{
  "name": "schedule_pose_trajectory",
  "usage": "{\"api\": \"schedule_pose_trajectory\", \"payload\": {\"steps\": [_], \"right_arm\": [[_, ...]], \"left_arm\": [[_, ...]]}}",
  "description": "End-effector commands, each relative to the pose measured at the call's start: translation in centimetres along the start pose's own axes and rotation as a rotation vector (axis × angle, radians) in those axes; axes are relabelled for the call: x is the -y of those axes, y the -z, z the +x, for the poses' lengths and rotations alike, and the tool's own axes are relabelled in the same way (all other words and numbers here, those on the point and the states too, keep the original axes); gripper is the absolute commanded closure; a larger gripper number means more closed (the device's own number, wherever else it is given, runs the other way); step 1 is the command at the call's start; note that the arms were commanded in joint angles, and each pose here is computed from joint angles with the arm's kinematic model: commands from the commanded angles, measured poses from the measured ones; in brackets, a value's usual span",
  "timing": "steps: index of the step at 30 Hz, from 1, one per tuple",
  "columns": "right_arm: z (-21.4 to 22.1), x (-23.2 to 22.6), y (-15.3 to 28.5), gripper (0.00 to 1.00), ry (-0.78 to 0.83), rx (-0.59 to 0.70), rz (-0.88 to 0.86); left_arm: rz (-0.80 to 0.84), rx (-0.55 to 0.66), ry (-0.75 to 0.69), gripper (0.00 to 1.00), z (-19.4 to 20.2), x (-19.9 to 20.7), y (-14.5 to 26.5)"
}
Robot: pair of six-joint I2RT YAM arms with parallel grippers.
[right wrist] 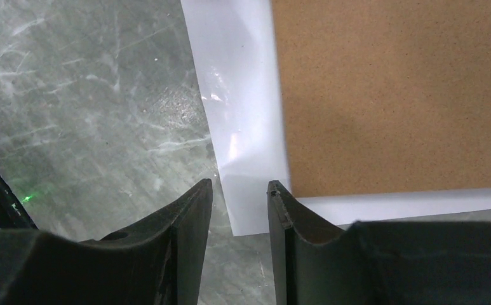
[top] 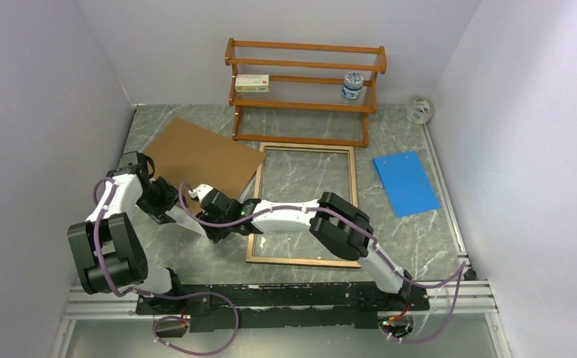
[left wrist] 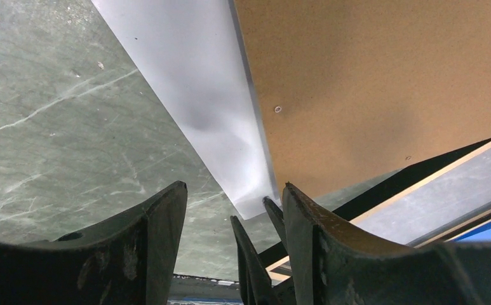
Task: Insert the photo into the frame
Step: Move the photo to the center of the board.
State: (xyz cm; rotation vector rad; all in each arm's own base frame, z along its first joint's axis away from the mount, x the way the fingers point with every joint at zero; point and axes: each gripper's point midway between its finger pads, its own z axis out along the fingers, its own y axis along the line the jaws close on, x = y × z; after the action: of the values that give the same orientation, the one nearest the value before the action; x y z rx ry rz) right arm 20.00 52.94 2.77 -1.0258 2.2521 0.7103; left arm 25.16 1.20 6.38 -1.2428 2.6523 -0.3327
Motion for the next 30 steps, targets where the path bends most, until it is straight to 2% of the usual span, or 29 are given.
{"api": "schedule_pose_trajectory", "payload": {"steps": [1, 12, 18, 21, 24, 30], "right_arm": [[1.1, -0.6, -0.2, 0.58, 0.022, -0.041, -0.014], [8.6, -1.7, 1.8, 0.51, 0.092, -0.210, -0.097], [10.0, -3.3, 3.5, 0.50, 0.160, -0.257, -0.195], [9.7, -4.4, 4.5, 0.50, 0.158, -0.258, -0.256], [7.5, -4.4, 5.0, 0.50, 0.096, -0.204, -0.245], [0.8, -1.2, 6.4, 0.43, -0.224, -0.064, -0.156]], "left_arm": [[0.040, -0.003, -0.012, 0.38, -0.3, 0.7, 0.0], [0.116, -0.038, -0.030, 0.33, 0.2, 1.9, -0.4], [0.098, -0.051, -0.023, 0.33, 0.7, 1.4, -0.7], [0.068, -0.046, -0.013, 0.33, 0.9, 0.7, -0.7], [0.051, -0.046, -0.003, 0.34, 1.3, 0.2, -0.7], [0.062, -0.057, 0.018, 0.37, 2.3, -0.2, -0.7]]}}
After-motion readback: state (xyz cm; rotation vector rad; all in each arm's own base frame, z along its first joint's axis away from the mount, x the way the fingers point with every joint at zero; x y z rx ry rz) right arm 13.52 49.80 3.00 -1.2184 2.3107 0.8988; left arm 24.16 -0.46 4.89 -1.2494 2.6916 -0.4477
